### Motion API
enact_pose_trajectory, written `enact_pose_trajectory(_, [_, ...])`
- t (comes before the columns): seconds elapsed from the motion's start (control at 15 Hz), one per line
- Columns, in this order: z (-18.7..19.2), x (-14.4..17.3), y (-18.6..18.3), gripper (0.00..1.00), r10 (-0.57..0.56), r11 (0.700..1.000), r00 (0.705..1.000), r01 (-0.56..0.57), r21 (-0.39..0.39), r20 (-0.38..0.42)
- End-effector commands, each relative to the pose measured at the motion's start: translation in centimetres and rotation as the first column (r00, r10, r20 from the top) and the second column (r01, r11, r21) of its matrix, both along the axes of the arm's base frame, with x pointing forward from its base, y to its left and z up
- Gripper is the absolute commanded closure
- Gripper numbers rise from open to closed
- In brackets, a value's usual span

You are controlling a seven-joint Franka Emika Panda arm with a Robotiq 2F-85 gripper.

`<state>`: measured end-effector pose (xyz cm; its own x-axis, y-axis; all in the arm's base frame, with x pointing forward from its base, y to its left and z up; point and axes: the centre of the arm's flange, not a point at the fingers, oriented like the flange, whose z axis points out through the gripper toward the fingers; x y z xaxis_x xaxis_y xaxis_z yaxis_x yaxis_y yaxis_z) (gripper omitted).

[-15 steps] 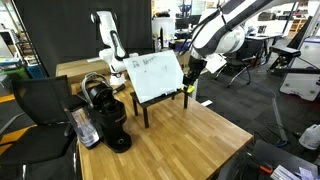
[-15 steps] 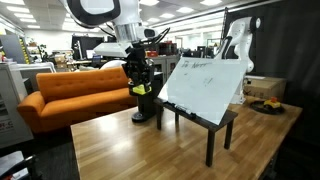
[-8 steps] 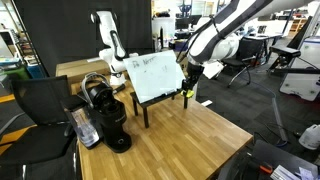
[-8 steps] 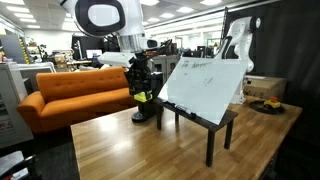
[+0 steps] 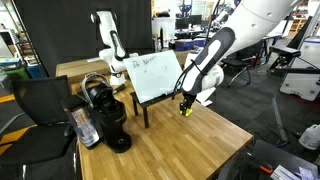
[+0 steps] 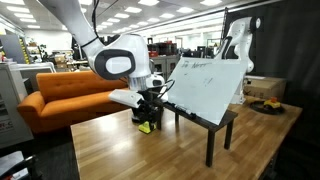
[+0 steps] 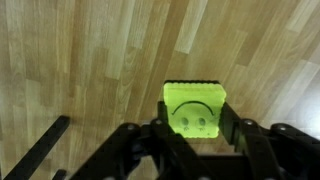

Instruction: Use the eraser to clean the whiteboard

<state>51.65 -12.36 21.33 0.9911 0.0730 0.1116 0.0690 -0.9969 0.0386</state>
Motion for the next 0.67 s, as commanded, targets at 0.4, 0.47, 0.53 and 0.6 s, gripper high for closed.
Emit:
enact_pose_trajectory(0.4, [-8.8,3.0,-1.4,0.73,0.051,0.996,0.999,-0.051,-0.071,-0.004])
enact_pose_trajectory(0.47, [-9.5,3.1,-1.4,0.73,0.058,0.995,0.998,-0.058,-0.076,-0.007])
enact_pose_trajectory(0.53, [-10.1,3.1,-1.4,0.73,0.067,0.994,0.998,-0.067,-0.081,-0.012])
enact_pose_trajectory(0.6, [-10.8,3.1,-1.4,0.73,0.072,0.994,0.997,-0.073,-0.085,-0.013])
